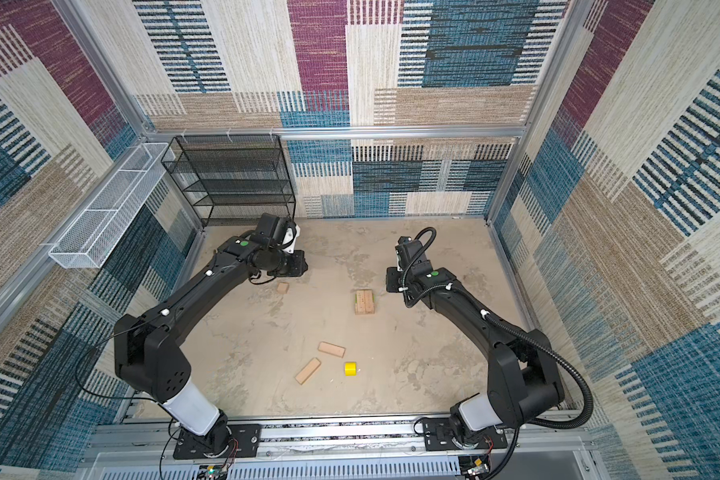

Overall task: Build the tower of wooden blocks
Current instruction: 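Raise both grippers and draw them back from the stack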

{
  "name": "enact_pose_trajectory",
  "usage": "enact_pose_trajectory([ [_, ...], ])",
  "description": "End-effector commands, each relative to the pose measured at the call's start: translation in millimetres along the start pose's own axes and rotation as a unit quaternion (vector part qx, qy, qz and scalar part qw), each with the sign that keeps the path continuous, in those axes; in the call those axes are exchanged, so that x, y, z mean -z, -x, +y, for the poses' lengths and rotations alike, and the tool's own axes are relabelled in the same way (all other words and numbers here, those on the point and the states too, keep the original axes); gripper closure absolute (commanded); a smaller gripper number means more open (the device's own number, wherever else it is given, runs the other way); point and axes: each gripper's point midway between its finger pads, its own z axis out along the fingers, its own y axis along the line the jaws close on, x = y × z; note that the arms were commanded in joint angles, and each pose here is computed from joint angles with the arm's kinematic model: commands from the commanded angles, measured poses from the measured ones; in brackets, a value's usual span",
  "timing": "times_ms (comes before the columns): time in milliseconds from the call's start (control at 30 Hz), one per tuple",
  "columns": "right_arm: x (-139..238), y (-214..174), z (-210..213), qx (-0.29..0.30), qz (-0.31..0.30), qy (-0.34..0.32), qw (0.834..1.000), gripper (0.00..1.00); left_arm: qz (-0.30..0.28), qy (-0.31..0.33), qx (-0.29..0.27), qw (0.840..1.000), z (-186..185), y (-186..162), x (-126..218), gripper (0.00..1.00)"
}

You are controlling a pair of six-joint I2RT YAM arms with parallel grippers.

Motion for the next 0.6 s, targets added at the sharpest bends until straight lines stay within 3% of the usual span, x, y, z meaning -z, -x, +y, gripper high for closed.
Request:
enact_pose_trajectory([
  [0, 8.5, 17.6, 0.9, 0.004, -0.040, -0.002, 0.999, 0.50, -0.023, 0.068, -0.021, 0.997, 27.7, 0.8, 20.6, 0.75],
  [133, 15.5, 16.9, 1.1, 0.003, -0.047, 0.002, 0.999, 0.20, -0.039, 0.109, -0.045, 0.992, 43.5, -2.8, 45.4, 0.74],
  [233, 23.2, 17.4, 2.9, 0.002, -0.055, 0.011, 0.998, 0.05, -0.051, 0.120, -0.062, 0.990, 48.3, -6.7, 62.1, 0.73],
  [467, 44.3, 23.2, 24.9, 0.028, -0.061, 0.071, 0.995, 0.00, -0.056, 0.070, -0.094, 0.992, 37.2, -30.2, 79.4, 0.69],
  [567, 55.8, 26.1, 31.2, 0.022, -0.070, 0.090, 0.993, 0.00, -0.054, 0.044, -0.094, 0.993, 32.2, -43.0, 77.3, 0.54],
])
